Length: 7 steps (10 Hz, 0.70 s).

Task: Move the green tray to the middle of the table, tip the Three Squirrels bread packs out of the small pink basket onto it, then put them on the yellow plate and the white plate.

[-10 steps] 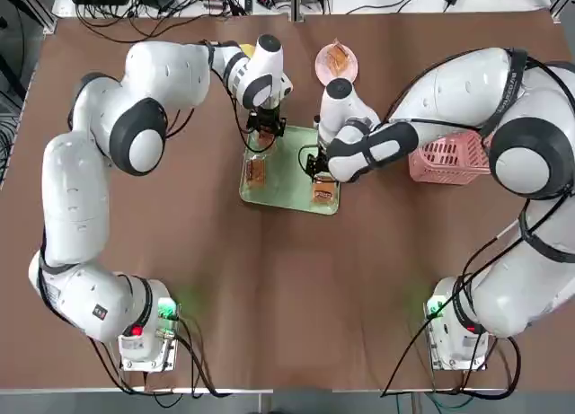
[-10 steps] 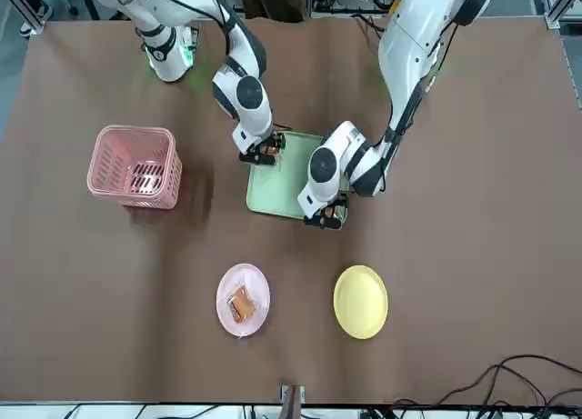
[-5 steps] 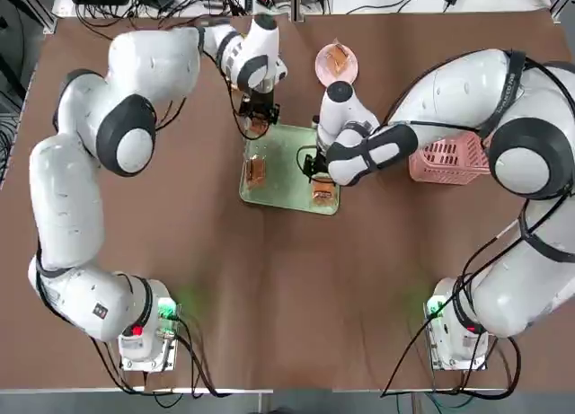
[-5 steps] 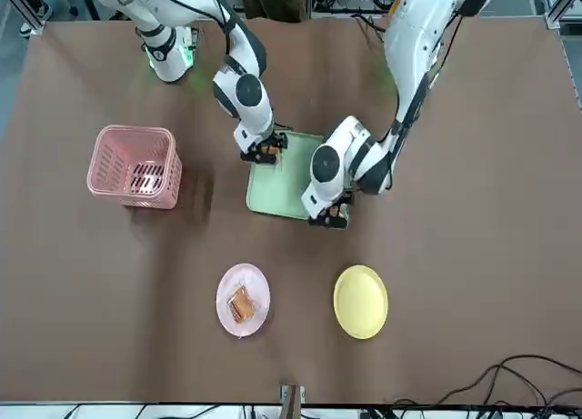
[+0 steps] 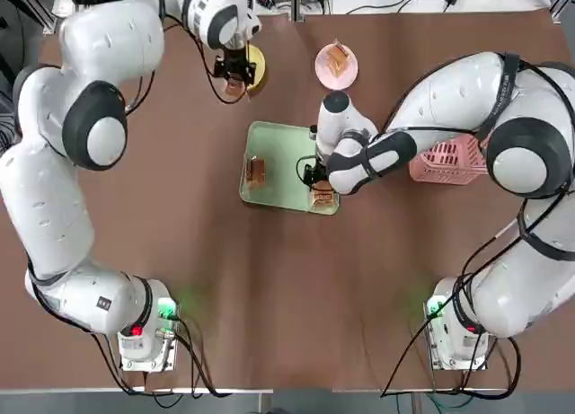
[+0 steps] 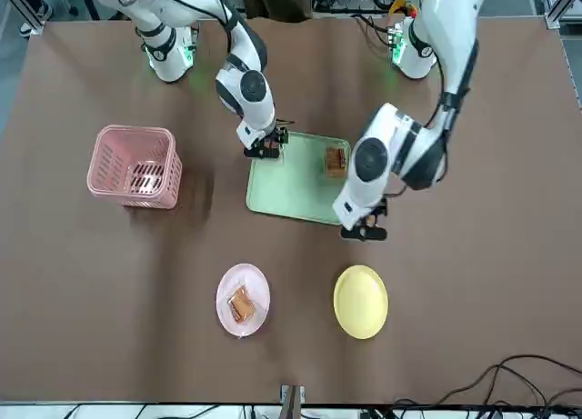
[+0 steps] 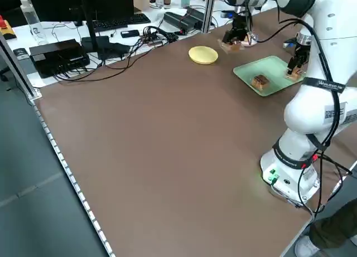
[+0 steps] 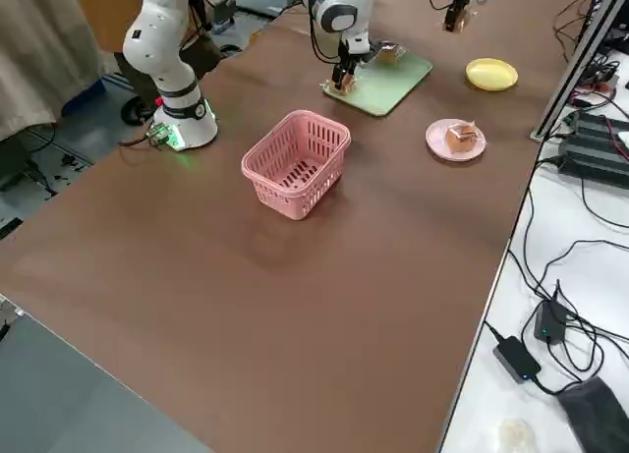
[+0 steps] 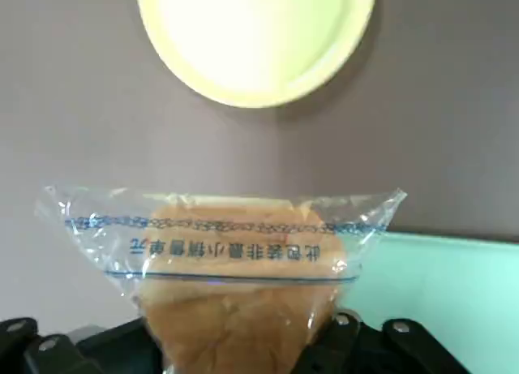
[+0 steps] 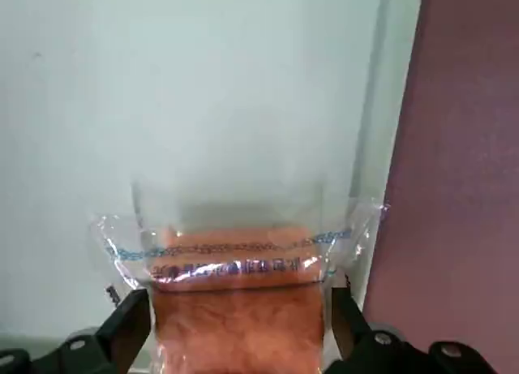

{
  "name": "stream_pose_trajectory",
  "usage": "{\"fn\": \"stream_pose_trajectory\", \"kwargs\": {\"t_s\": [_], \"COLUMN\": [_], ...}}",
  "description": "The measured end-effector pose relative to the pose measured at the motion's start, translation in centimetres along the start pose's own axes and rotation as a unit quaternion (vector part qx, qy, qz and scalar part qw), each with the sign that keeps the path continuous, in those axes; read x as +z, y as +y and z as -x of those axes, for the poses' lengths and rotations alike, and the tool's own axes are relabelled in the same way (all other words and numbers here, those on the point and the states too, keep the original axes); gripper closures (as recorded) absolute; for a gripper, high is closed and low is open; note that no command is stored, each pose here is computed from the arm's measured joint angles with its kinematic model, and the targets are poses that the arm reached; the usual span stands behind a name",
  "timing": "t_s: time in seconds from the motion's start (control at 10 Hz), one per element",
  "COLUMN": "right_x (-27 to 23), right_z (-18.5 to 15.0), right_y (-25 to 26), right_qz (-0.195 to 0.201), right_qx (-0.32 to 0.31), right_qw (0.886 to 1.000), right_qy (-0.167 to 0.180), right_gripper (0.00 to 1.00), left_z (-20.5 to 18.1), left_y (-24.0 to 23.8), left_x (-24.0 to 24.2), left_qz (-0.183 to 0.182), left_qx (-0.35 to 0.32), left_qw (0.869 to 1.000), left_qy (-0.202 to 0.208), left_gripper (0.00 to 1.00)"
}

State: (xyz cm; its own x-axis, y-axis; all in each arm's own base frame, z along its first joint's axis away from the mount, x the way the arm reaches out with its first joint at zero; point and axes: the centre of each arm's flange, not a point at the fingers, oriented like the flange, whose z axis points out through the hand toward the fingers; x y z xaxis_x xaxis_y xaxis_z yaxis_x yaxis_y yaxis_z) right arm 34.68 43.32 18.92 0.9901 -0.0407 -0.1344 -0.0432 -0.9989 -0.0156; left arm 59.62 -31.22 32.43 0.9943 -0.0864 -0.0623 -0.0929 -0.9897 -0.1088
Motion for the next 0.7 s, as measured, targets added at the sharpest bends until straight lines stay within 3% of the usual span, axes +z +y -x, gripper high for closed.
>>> {"fn": "stream_pose_trajectory", "kwargs": {"t_s": [0.4, 0.5, 0.7], "right_x": [0.2, -0.2, -1.3], "right_z": [0.0, -0.2, -1.0], "right_y": [-0.2, -0.5, -1.0], "right_qz": [0.004, 0.003, -0.004], "right_qx": [-0.023, -0.028, -0.029], "right_qw": [1.000, 0.999, 0.999], "right_qy": [0.014, 0.021, 0.032], "right_gripper": [0.13, 0.29, 0.35], "left_z": [-4.9, -6.1, -8.4], "left_y": [-5.0, -5.1, -4.6], "left_x": [2.7, 4.1, 5.7], "left_qz": [-0.008, -0.004, 0.023], "left_qx": [0.028, 0.029, 0.026], "left_qw": [0.999, 0.999, 0.996], "left_qy": [0.012, 0.030, 0.085], "left_gripper": [0.41, 0.41, 0.41]}}
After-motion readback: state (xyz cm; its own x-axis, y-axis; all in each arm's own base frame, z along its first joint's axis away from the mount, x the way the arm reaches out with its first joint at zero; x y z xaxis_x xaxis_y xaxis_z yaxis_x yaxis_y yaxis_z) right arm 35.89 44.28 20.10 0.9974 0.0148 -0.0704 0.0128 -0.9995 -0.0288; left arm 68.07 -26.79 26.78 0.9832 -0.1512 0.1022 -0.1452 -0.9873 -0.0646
